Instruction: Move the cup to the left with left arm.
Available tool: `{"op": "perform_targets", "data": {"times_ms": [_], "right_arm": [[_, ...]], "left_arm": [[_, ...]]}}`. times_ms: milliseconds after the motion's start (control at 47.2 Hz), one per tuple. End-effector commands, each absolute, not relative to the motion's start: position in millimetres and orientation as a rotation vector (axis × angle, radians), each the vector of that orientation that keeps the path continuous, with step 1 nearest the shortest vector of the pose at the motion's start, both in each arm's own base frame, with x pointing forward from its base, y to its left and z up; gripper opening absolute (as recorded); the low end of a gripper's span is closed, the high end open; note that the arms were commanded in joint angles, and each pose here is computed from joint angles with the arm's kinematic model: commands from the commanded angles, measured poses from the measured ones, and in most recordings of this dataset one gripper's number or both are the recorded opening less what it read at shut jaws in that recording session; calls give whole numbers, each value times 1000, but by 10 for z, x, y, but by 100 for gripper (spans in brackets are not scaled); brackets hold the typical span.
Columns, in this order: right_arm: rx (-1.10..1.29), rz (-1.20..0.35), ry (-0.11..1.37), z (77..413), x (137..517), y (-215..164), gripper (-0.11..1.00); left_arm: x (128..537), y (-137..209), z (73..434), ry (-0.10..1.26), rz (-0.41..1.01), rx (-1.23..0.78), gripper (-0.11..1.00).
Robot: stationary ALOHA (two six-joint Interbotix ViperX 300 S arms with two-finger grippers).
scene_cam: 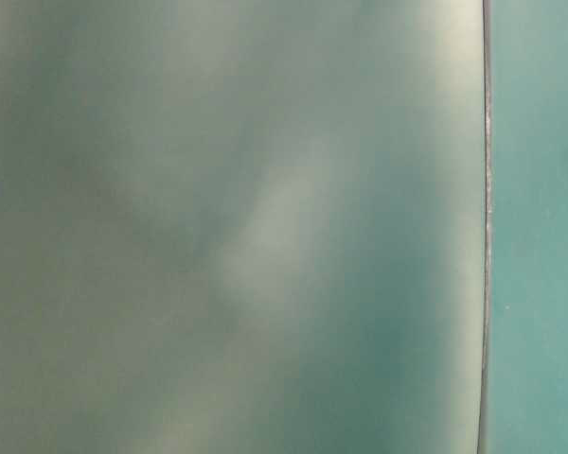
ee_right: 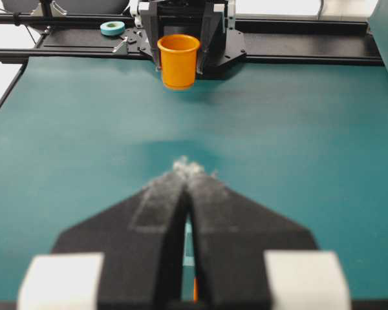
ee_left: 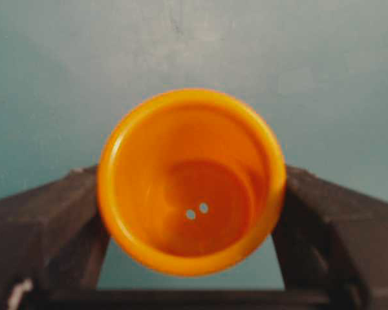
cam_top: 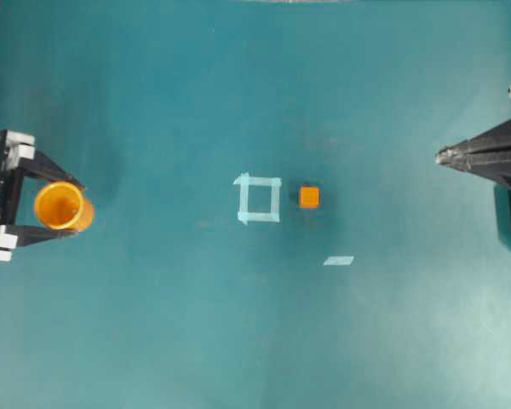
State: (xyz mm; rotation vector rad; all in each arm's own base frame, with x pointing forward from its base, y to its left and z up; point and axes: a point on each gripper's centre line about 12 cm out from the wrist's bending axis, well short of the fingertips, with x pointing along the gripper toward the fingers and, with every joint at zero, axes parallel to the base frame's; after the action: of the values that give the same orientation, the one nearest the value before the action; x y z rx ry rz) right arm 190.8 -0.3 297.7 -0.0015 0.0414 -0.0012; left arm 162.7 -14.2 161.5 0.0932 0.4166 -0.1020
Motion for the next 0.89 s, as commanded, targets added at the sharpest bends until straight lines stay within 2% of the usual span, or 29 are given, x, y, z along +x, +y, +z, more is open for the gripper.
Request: {"op": "perform_targets", "data": {"times_ms": [0,869], "right_arm": [[3,-1,8,3118,1929,-3,-1],[-5,-1,8,3118,1929,-3,-1]], "left_arm": [[1632,-150,1651,392,-105,90,70],[1631,-160,1607,411,-115,106,70]]}}
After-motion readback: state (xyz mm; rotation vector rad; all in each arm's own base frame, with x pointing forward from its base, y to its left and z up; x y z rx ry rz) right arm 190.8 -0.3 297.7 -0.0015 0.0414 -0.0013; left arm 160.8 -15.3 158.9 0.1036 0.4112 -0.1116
